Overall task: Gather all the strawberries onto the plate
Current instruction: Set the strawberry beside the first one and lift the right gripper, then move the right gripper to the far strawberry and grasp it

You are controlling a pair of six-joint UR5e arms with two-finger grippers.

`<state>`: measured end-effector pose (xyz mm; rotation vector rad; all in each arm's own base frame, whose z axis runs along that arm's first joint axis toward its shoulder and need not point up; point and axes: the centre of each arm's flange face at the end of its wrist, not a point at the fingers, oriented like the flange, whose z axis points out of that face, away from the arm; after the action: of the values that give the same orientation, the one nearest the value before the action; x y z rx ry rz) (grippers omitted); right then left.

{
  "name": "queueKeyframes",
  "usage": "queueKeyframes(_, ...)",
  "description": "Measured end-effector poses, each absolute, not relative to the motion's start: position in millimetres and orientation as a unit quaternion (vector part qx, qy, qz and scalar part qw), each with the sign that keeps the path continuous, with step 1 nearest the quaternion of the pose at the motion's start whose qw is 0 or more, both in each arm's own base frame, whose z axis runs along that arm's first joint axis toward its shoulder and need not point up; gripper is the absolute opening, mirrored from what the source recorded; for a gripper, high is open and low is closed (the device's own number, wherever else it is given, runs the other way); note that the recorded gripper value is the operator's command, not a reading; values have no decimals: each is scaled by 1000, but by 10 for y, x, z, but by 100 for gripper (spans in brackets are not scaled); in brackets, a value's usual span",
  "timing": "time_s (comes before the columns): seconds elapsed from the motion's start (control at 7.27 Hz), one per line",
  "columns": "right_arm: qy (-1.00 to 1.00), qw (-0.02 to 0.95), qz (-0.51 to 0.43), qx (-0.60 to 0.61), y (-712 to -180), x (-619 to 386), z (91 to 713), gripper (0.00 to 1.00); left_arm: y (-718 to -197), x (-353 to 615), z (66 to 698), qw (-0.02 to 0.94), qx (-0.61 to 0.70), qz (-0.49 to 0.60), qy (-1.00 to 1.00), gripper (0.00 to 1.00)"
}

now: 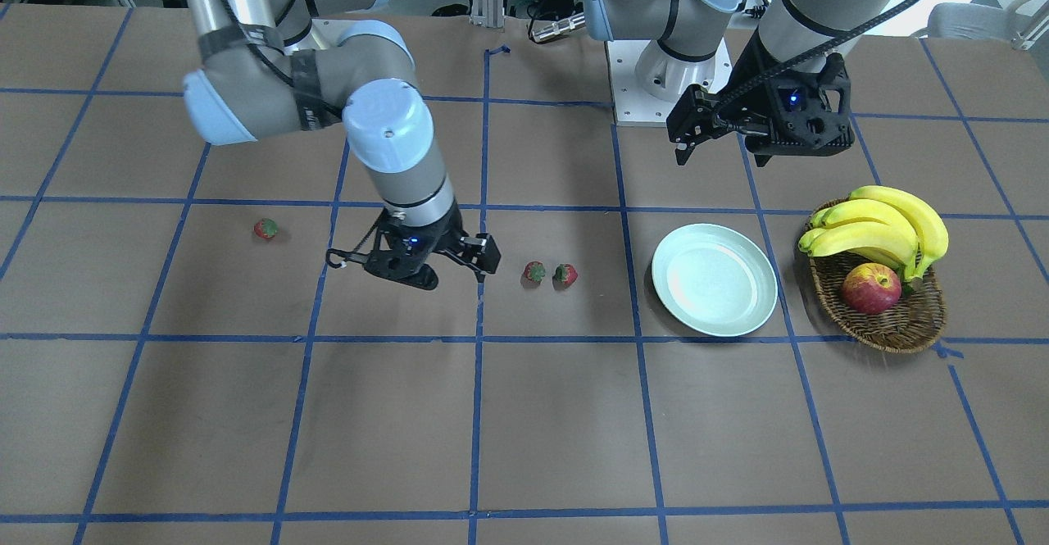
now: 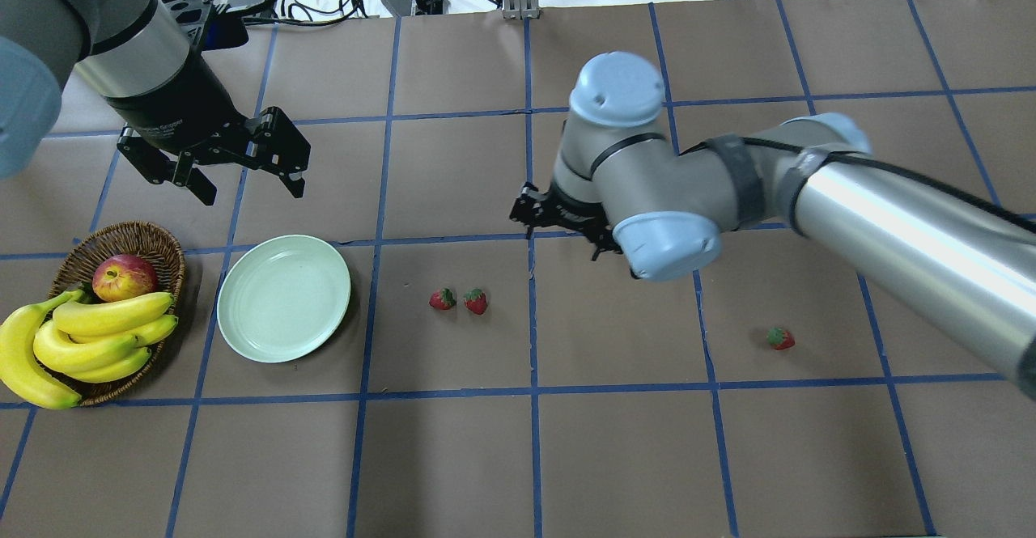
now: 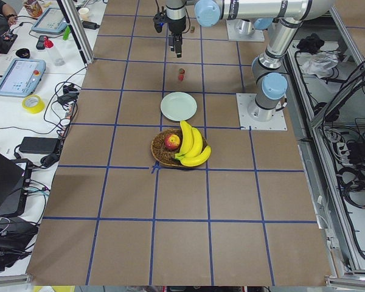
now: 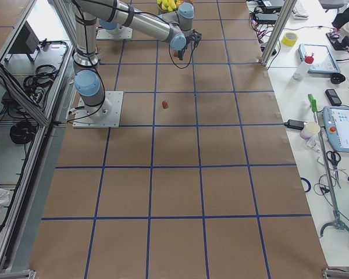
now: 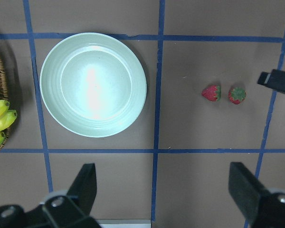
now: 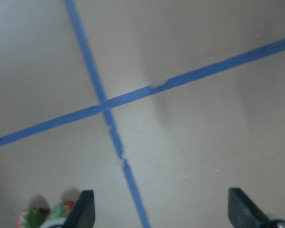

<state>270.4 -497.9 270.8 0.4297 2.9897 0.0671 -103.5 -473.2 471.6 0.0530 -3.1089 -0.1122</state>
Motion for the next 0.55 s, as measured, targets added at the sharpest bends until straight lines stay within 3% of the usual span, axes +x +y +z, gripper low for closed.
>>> queueKeyframes(0.55,997,-11,69,22,-4924,1032,2677,100,-4732,-1035,4718,15,17,-36,-999,100)
